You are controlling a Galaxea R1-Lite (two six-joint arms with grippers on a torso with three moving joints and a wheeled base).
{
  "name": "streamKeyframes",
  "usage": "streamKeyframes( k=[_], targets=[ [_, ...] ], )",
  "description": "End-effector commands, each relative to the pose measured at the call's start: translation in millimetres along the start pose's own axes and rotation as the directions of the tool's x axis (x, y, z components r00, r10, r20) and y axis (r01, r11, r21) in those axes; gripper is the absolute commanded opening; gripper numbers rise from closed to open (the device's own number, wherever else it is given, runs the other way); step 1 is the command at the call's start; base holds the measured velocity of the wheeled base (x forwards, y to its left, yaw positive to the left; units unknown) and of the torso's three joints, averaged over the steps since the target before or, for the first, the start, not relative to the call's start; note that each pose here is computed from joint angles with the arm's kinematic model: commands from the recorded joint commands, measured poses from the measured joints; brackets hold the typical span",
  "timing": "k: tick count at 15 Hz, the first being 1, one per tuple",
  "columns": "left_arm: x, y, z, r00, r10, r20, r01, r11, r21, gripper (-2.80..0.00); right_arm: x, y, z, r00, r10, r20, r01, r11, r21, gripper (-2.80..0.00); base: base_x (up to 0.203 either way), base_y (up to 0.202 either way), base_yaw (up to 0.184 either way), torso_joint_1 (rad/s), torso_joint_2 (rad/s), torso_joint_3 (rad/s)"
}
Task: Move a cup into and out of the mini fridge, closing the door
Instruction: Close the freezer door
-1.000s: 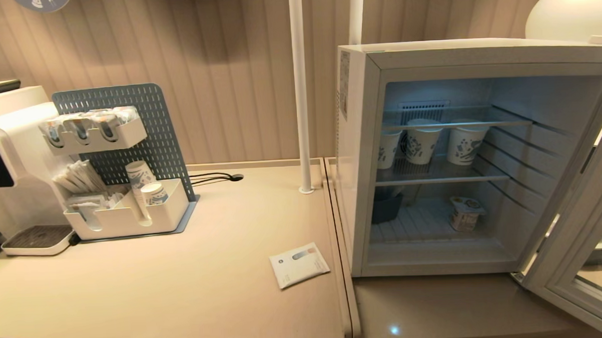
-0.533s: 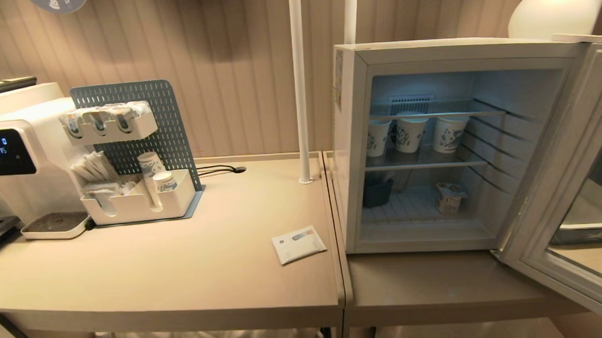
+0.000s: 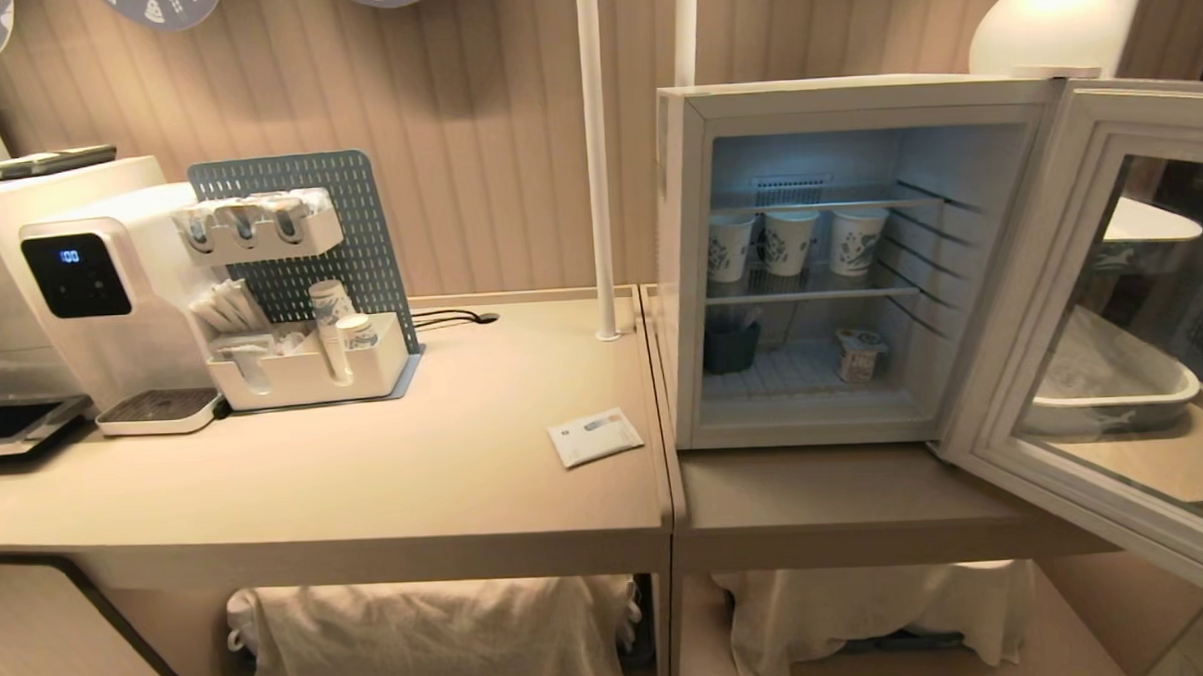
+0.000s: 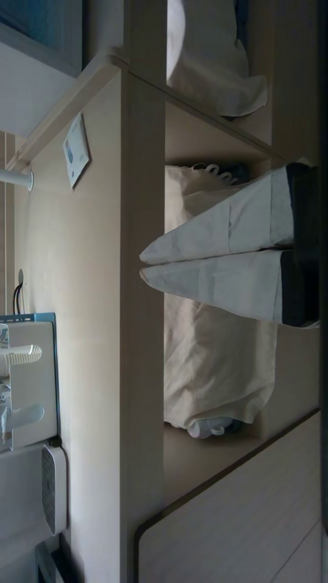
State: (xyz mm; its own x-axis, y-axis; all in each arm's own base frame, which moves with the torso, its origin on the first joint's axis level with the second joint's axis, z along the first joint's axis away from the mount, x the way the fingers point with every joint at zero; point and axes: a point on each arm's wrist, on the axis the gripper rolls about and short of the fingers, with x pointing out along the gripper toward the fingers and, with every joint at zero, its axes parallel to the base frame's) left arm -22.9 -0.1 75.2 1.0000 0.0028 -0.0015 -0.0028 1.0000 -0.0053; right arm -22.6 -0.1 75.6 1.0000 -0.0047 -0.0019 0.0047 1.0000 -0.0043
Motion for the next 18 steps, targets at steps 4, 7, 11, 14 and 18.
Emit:
streamKeyframes(
  k=[4, 7, 11, 14, 18],
  targets=[
    [0.1, 0.0, 0.0, 1.0, 0.0, -0.002, 0.0, 1.0, -0.002, -2.8, 0.3, 0.0, -0.3, 1.0, 0.0, -0.003, 0.0, 1.0, 0.0, -2.8, -0.189, 0.0, 0.0, 0.002, 0.0, 0.004],
    [0.1, 0.0, 0.0, 1.0, 0.0, -0.002, 0.0, 1.0, -0.001, -2.8, 0.3, 0.0, -0.5, 1.0, 0.0, -0.004, 0.0, 1.0, 0.0, -2.8, -0.042, 0.0, -0.003, 0.002, 0.0, 0.001],
    [0.1, 0.0, 0.0, 1.0, 0.0, -0.002, 0.0, 1.0, -0.001, -2.8, 0.3, 0.0, -0.5, 1.0, 0.0, -0.004, 0.0, 1.0, 0.0, -2.8, -0.002, -0.098, -0.002, 0.002, 0.0, 0.001],
    [0.1, 0.0, 0.0, 1.0, 0.0, -0.002, 0.0, 1.0, -0.001, -2.8, 0.3, 0.0, -0.5, 1.0, 0.0, -0.004, 0.0, 1.0, 0.0, -2.8, 0.0, -0.196, -0.001, 0.003, 0.0, 0.002],
    [0.1, 0.0, 0.0, 1.0, 0.0, -0.002, 0.0, 1.0, -0.001, -2.8, 0.2, 0.0, -0.1, 1.0, 0.0, -0.003, 0.0, 1.0, 0.0, -2.8, 0.0, -0.194, 0.0, 0.004, 0.0, 0.003]
  ],
)
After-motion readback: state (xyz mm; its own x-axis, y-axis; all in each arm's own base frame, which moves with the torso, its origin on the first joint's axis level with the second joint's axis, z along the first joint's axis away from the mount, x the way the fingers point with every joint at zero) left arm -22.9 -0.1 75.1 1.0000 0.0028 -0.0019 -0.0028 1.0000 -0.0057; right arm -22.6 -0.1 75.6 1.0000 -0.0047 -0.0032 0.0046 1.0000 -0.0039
